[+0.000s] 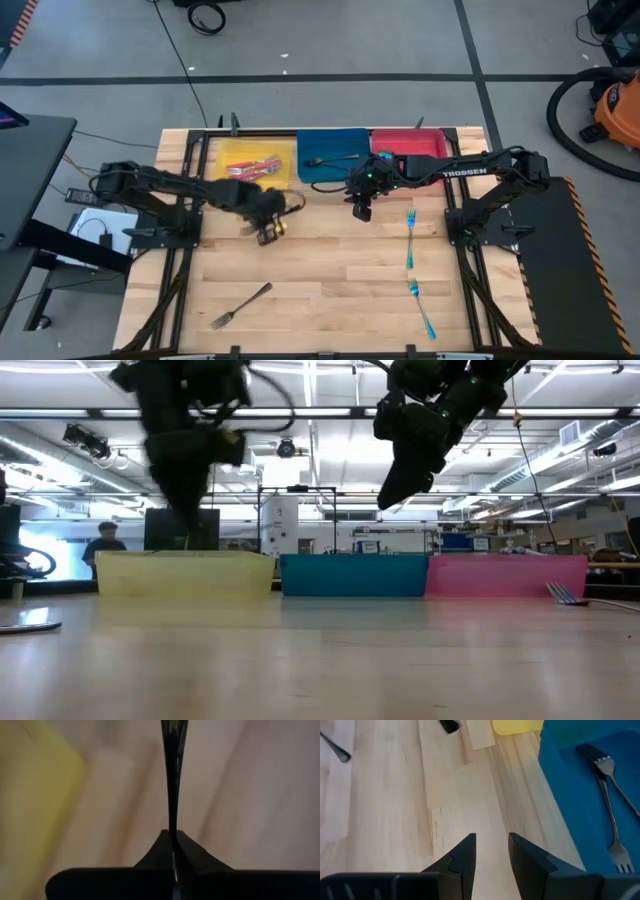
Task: Sort silverware by color (type)
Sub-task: Put the top black fork into the blue bin
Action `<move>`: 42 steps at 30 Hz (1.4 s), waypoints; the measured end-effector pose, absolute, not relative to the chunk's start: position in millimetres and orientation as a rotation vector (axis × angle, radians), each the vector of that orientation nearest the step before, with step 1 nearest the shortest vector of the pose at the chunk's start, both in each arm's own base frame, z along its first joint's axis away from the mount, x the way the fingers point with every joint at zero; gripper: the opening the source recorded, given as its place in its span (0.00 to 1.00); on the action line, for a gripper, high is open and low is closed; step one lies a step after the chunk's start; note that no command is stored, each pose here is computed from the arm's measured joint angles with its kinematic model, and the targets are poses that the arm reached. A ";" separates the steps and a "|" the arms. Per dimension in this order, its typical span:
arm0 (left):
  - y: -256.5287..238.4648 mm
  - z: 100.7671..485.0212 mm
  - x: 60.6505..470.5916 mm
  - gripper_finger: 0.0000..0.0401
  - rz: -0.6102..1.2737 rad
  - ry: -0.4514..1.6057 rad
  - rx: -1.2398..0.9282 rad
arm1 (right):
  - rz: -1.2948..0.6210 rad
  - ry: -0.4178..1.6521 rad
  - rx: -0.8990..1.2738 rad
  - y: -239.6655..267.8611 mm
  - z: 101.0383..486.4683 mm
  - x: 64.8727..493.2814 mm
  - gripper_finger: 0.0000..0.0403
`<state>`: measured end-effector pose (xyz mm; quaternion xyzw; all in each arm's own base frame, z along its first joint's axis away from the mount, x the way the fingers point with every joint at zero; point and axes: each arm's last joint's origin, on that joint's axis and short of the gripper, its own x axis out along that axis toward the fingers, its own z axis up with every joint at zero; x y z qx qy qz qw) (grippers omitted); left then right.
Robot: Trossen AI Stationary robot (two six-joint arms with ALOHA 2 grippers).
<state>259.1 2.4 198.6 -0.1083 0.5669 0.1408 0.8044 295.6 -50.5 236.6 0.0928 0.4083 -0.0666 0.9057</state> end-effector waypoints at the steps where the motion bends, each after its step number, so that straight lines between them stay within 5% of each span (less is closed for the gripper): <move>1: 9.1 206.7 264.2 0.00 0.298 1.181 -0.203 | -0.143 0.837 0.205 -50.6 237.0 296.0 0.30; 15: 128.7 291.9 286.2 0.00 0.462 0.763 -0.076 | -0.235 0.651 0.147 -49.3 262.7 295.5 0.30; 27: 186.5 278.5 325.4 0.00 0.330 0.666 0.010 | -0.426 0.510 -0.057 -65.2 309.4 257.8 0.30; 42: 248.8 246.4 376.6 0.00 0.277 0.840 0.132 | -0.546 0.637 -0.089 -90.1 302.6 242.2 0.30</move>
